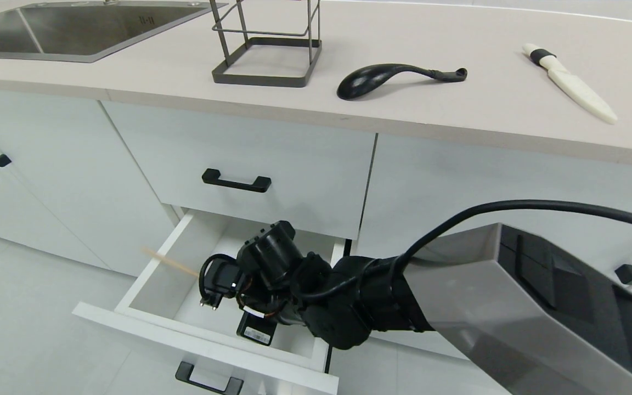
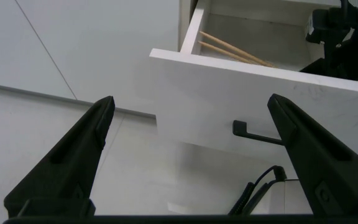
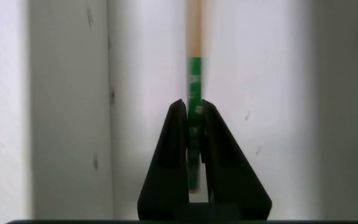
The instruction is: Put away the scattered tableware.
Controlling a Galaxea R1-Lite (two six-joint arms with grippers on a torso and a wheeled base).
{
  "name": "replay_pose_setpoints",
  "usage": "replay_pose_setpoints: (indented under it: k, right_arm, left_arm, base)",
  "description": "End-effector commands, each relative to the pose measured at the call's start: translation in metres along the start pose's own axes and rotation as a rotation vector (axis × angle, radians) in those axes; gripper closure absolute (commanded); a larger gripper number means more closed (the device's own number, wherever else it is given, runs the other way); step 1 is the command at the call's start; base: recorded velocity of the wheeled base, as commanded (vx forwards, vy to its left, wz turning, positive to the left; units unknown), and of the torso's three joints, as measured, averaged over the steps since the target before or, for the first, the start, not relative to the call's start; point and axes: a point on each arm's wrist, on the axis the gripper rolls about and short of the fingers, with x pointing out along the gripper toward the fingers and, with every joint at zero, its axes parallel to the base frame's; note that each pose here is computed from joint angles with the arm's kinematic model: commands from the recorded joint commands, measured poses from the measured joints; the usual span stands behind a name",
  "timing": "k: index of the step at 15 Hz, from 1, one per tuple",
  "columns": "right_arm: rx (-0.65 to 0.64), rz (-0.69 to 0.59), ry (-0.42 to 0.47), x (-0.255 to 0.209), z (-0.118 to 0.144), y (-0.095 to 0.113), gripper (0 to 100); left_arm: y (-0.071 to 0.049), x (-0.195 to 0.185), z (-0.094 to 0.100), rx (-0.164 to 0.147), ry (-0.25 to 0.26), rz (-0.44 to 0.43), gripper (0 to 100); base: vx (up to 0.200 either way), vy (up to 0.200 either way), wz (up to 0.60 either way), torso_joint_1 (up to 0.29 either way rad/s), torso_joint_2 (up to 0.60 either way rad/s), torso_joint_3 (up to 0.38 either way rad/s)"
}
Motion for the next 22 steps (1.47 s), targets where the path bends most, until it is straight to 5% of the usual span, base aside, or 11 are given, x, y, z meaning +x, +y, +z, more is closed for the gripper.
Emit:
replay_pose_setpoints:
  k: [1,2,14,22]
  right_arm:
    - [0.004,0.002,0.028,-0.001,-0.004,-0.001,100]
    - [0.005,0.001,0.029,-0.001,-0.004,-0.002,0]
    - [-0.008,-0.008,-0.021,-0.073,0.013,0.002,0]
    - [-0.005,-0.018,-0.046,-0.130,0.002,0.010,0]
  left_arm:
    - [0.000,0.000,0.000,0.000,0.001,0.000,0]
    - [0.000,0.000,0.000,0.000,0.001,0.000,0]
    - [0.000,0.000,0.000,0.000,0.001,0.000,0]
    - [0.000,0.000,0.000,0.000,0.000,0.000,0]
  base:
    - [0.000,0.000,0.00,0.000,0.00,0.000]
    - [0.000,0.000,0.00,0.000,0.00,0.000]
    - [0.000,0.000,0.00,0.000,0.00,0.000]
    - [0.000,0.000,0.00,0.000,0.00,0.000]
